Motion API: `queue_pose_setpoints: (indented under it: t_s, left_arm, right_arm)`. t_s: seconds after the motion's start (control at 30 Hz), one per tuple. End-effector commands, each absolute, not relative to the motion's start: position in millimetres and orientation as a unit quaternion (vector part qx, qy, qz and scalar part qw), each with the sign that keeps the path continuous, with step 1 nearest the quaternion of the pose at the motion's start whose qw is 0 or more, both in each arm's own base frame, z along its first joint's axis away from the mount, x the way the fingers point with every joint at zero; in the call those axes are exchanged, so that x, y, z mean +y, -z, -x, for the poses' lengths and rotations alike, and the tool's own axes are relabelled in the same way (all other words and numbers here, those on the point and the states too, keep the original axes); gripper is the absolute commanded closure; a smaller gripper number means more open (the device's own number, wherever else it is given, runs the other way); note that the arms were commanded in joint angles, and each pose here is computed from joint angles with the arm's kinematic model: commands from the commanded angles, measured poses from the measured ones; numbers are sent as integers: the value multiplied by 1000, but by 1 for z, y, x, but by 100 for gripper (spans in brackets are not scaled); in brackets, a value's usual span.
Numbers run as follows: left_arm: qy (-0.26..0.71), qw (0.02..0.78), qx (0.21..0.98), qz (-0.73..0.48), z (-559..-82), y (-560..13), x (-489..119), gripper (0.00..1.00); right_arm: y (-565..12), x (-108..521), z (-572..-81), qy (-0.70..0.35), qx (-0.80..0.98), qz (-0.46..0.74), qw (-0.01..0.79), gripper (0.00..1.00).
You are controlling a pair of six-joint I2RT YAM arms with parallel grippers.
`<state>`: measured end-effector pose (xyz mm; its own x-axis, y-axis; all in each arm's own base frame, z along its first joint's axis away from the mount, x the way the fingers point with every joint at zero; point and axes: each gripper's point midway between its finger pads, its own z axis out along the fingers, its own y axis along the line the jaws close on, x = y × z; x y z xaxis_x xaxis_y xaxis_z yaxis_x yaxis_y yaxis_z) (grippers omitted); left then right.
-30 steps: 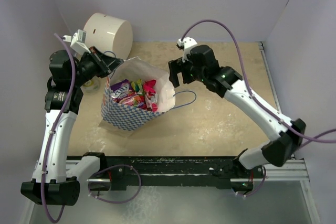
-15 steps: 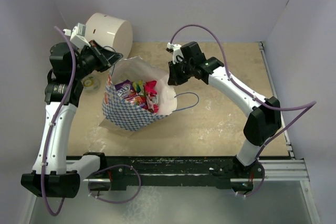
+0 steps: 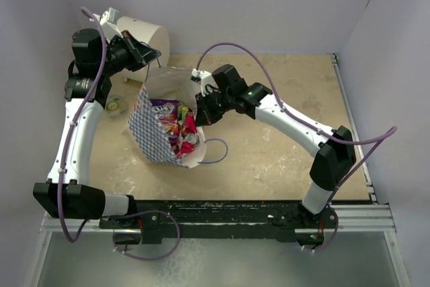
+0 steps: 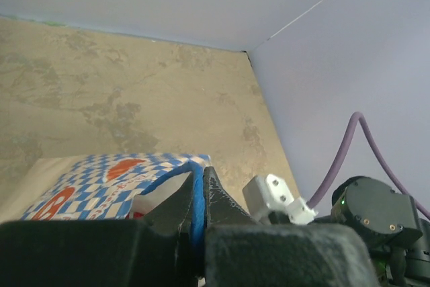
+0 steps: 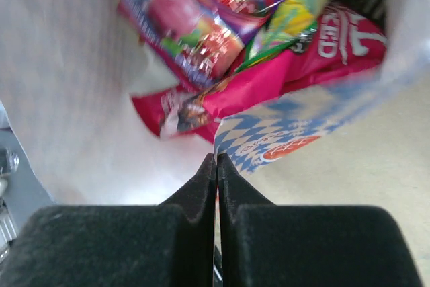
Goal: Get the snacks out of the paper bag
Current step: Adjust the paper bag at the center of the board.
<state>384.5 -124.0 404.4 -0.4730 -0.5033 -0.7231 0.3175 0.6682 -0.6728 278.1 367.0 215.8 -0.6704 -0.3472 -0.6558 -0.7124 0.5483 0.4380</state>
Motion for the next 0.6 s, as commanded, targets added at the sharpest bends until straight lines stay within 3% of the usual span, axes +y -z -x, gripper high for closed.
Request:
queue_pose_setpoints:
  t_s: [0.0, 0.37, 0.57]
  left_arm:
    - [427, 613, 663, -45, -368, -497, -135, 100]
    - [451, 539, 711, -32, -314, -436, -143, 100]
    - [447, 539, 713, -21, -302, -436, -140, 100]
  right_arm:
    - [-235, 368, -259, -382, 824, 327, 260, 100]
    - [-214, 311, -258, -268, 873, 296, 281, 94]
    - [-258, 296, -271, -233, 854, 308, 350, 59]
